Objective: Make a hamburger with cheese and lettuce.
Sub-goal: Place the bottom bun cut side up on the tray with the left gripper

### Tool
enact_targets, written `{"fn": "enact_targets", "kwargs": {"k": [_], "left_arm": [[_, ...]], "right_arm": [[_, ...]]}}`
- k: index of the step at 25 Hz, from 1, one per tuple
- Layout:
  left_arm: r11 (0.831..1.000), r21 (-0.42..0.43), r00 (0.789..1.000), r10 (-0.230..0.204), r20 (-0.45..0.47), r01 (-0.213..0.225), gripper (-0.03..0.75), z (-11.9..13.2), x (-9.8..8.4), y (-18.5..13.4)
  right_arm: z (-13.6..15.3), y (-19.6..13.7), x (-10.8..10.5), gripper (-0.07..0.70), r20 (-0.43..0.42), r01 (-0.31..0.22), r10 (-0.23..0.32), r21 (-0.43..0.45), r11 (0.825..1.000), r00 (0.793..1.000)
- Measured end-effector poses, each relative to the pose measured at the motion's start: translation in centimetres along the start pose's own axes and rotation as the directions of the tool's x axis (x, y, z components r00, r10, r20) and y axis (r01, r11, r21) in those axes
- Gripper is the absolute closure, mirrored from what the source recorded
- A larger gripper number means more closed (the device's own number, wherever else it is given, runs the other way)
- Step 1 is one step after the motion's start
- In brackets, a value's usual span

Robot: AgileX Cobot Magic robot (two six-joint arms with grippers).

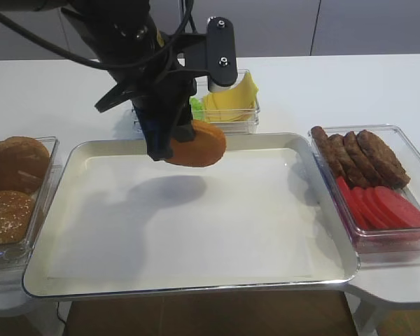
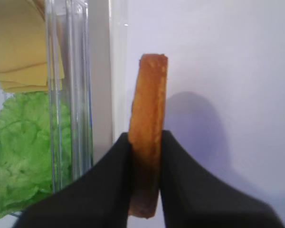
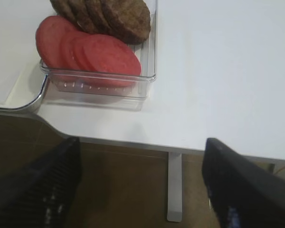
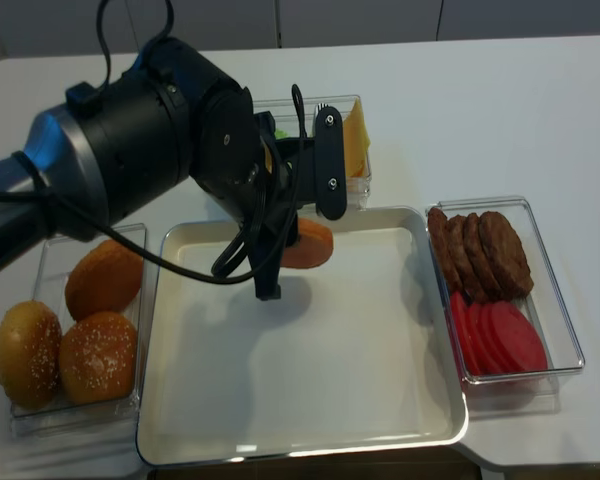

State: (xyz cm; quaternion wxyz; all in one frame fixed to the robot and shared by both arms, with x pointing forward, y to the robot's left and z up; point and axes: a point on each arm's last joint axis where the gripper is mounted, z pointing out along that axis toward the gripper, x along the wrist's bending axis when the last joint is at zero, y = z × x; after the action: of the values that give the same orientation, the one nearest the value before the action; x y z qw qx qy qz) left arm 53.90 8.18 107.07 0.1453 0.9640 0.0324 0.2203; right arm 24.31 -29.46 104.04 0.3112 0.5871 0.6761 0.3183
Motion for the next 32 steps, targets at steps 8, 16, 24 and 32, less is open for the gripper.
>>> {"fn": "enact_targets", "kwargs": {"k": [8, 16, 24, 32], "left_arm": [[1.000, 0.009, 1.000, 0.006, 0.010, -0.006, 0.603, 0.2, -0.1, -0.1], [0.999, 0.012, 0.998, 0.050, 0.041, -0.051, 0.603, 1.0, -1.0, 0.8], [0.997, 0.022, 0.995, 0.076, 0.071, -0.078, 0.603, 2.0, -1.8, 1.5], [0.996, 0.031, 0.994, 0.077, 0.083, -0.080, 0.604, 2.0, -2.0, 1.5]], "right_arm": [[0.0, 0.0, 0.0, 0.013, 0.000, 0.000, 0.000, 0.000, 1.000, 1.000], [0.0, 0.0, 0.0, 0.013, 0.000, 0.000, 0.000, 0.000, 1.000, 1.000], [0.0, 0.0, 0.0, 0.013, 0.000, 0.000, 0.000, 0.000, 1.000, 1.000], [0.0, 0.0, 0.0, 0.013, 0.000, 0.000, 0.000, 0.000, 1.000, 1.000]]}}
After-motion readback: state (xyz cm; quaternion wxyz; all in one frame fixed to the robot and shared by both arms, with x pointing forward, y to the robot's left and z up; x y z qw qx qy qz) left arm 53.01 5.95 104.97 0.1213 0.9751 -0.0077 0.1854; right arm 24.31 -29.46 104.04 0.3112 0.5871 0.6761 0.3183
